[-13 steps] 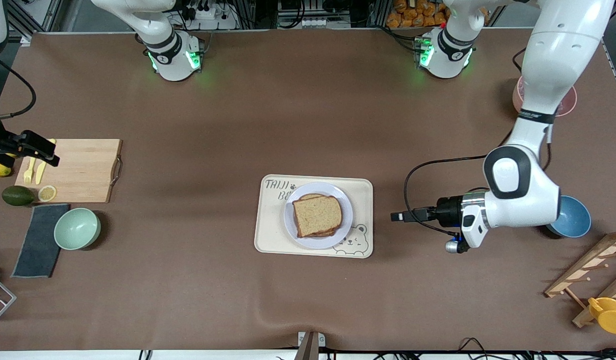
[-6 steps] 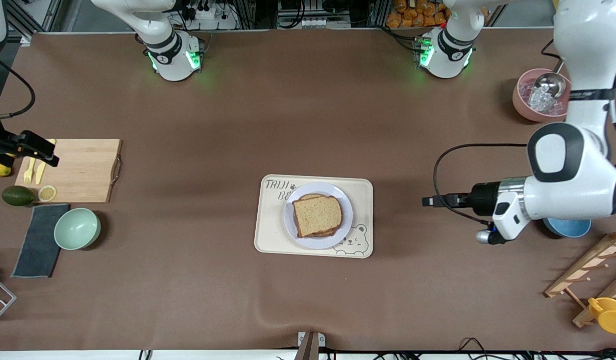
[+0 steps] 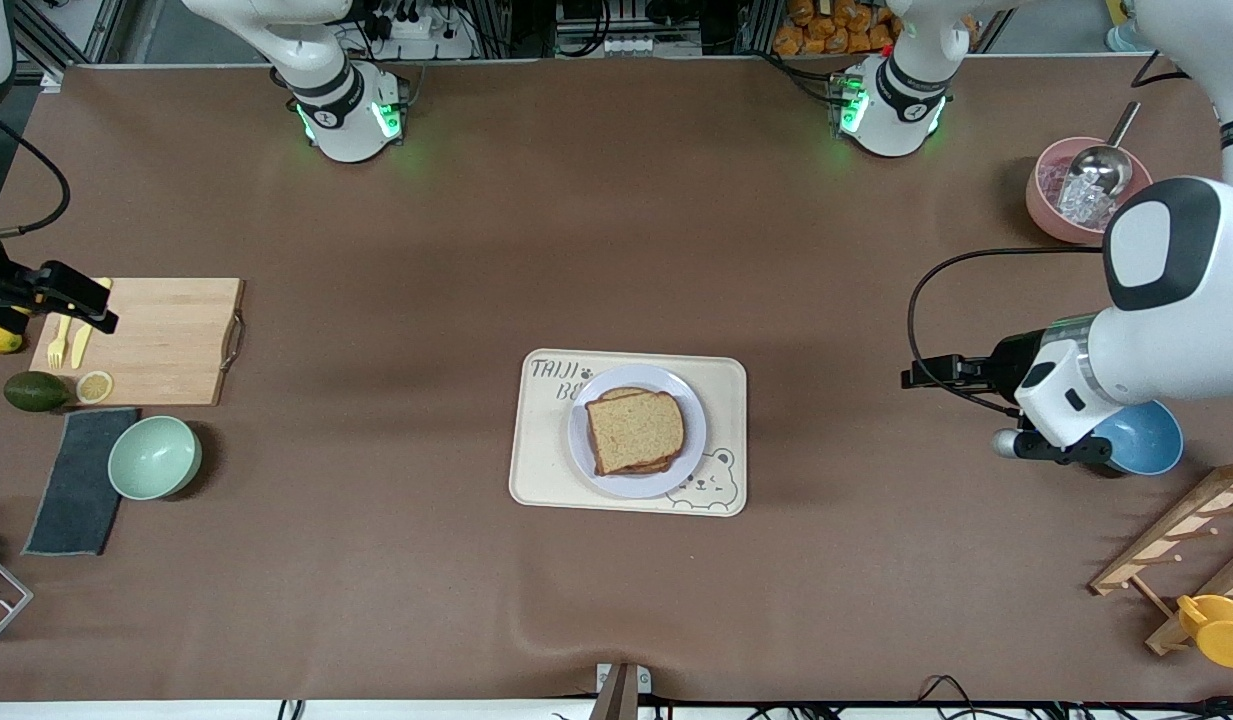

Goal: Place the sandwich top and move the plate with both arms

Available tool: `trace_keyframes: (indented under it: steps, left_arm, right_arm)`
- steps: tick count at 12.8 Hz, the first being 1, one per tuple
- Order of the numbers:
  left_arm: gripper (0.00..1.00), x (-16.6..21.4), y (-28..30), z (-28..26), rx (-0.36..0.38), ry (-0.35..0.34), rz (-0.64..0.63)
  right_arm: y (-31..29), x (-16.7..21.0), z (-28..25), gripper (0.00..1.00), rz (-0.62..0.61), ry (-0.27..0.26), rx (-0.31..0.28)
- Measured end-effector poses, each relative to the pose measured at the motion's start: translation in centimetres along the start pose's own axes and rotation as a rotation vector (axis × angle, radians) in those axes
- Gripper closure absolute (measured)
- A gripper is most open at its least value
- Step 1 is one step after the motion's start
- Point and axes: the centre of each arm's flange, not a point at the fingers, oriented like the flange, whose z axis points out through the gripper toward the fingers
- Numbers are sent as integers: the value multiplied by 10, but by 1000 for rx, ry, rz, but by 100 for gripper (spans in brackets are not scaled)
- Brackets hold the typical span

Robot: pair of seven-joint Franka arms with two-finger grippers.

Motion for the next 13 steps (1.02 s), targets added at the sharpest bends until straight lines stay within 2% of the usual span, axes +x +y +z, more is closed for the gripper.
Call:
trace_keyframes:
  steps: [3, 5, 7, 11, 13]
  left_arm:
    - [0, -6, 7, -18, 108, 35, 19]
    - [0, -11, 13, -28, 179, 63, -17]
    - [0, -12, 11, -31, 222, 74, -22]
    - [0, -10, -4, -45, 246, 96, -11]
    - [0, -15, 1, -63, 248, 130, -14]
  right_arm:
    - [0, 0, 0, 0, 15, 1, 13]
    - [0, 0, 0, 0, 20, 1, 14]
    - [0, 0, 0, 0, 23, 1, 14]
    - [0, -1, -1, 0, 24, 1, 15]
    - [0, -1, -1, 0, 25, 1, 15]
